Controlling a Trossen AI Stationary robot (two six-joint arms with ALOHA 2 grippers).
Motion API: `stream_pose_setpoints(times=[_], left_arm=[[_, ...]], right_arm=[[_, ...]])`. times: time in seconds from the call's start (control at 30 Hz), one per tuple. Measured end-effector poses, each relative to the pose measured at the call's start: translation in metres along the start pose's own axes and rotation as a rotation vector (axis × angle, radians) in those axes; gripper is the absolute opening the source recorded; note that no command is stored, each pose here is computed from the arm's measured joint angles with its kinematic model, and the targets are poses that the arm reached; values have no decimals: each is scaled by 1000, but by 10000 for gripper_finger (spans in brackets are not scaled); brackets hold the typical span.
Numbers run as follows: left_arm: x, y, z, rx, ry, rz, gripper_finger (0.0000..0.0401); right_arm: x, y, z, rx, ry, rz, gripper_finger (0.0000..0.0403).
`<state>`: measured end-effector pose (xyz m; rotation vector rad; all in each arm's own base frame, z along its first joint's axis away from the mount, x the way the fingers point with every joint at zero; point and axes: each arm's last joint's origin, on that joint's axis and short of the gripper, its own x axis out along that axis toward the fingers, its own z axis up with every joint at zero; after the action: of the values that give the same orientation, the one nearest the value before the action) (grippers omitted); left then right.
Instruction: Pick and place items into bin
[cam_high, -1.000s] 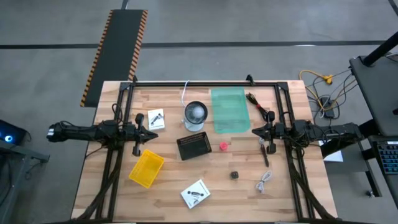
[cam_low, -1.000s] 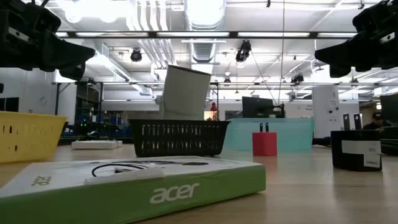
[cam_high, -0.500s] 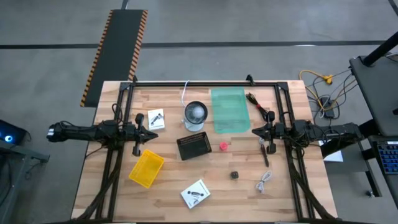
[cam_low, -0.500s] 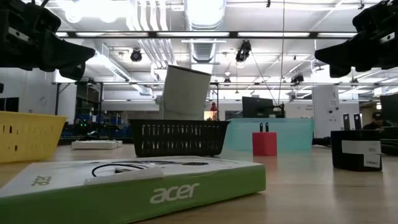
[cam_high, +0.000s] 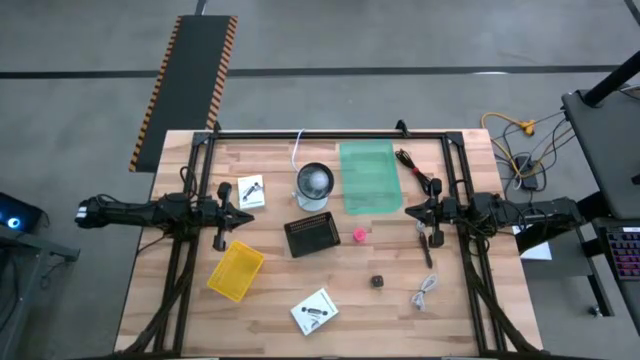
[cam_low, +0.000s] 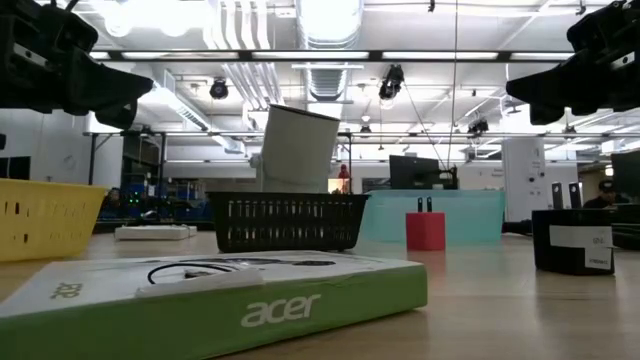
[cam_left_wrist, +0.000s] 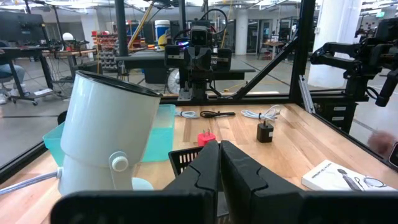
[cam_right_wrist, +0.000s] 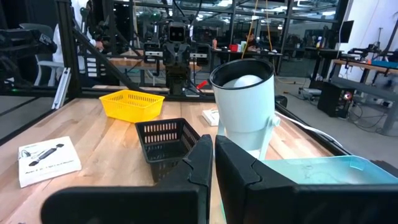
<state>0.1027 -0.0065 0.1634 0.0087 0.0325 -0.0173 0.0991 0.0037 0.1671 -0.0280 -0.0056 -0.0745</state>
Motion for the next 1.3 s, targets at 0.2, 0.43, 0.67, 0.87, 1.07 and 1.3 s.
stream_pose_setpoints(times=[0.2, 0.43, 0.67, 0.87, 1.07, 1.3], left_arm=[[0, 0, 0, 0, 0, 0, 0], [0, 0, 0, 0, 0, 0, 0], [0, 0, 0, 0, 0, 0, 0], [0, 0, 0, 0, 0, 0, 0], [0, 0, 1, -1, -12, 0, 0], [0, 0, 2, 0, -18, 0, 0]], right_arm=[[0, 0, 0, 0, 0, 0, 9], [0, 0, 0, 2, 0, 0, 9], [0, 0, 0, 0, 0, 0, 9], [0, 0, 0, 3, -2, 0, 9], [0, 0, 1, 35, -6, 0, 9], [-1, -1, 12, 71, -120, -2, 9]])
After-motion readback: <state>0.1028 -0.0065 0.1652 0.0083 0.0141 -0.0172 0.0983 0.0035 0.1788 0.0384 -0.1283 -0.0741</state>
